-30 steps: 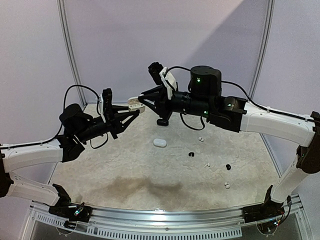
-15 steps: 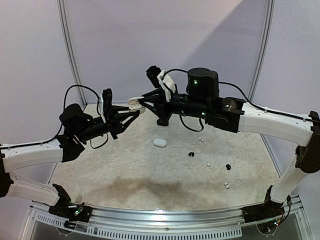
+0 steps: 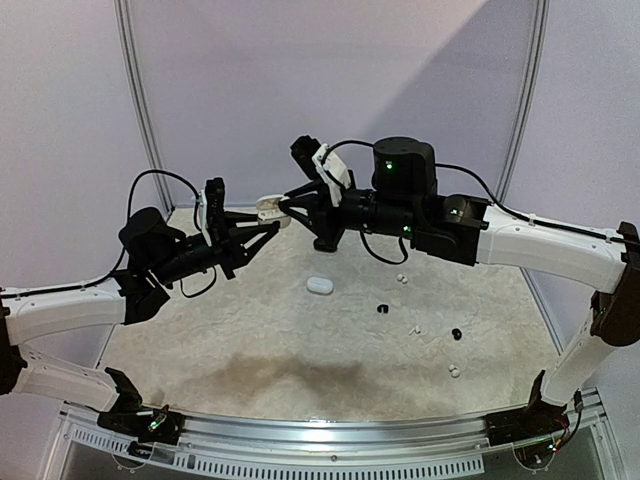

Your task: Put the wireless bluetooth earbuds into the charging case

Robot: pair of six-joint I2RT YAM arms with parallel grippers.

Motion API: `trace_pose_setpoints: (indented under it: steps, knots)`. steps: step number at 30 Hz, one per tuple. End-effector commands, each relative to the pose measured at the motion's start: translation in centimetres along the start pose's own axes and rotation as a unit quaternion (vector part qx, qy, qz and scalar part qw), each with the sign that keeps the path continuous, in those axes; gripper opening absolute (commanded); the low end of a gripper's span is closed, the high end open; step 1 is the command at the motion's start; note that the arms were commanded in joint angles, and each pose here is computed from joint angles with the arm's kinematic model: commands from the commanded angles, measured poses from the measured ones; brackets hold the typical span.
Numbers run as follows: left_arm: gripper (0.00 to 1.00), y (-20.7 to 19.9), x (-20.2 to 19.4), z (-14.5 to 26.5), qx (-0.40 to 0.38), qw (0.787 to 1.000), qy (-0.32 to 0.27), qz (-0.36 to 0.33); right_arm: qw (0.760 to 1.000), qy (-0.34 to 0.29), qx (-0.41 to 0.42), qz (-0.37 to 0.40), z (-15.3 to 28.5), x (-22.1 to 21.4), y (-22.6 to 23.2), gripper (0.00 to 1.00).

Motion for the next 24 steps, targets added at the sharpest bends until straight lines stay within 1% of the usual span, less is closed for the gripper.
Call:
trace_pose_setpoints:
  steps: [1,8,12,15,24]
  knots:
    - [0.0,-0.3,0.8,0.2,-0.005,1.0,-0.015,-0.012,0.999,0.037,0.006,0.0,-0.8,-2.3,0.6,0.21]
    - [0.0,-0.3,0.7,0.2,-0.005,1.0,-0.014,-0.012,0.999,0.036,0.006,-0.002,-0.8,-2.2,0.5,0.25]
    - [0.0,-0.3,0.6,0.2,-0.007,1.0,-0.011,-0.009,1.0,0.028,0.002,-0.003,-0.8,-1.7,0.3,0.23]
    - [0.0,-0.3,0.5,0.2,-0.006,1.0,-0.01,-0.007,1.0,0.025,0.0,-0.006,-0.9,-1.5,0.2,0.23]
    - [0.0,0.1,0.3,0.2,0.003,1.0,-0.005,0.003,0.999,0.03,-0.002,-0.024,-0.7,-1.0,-0.1,0.35]
Point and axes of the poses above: each gripper's point midway between its finger pads, its own z axis back along the fingers, its own y axis along the line the jaws close on, x = y × z, the point moved 2 cm from there along z, back along the fingers, and after that the axes turned 13 degrees about z, right-handed, at the moved point
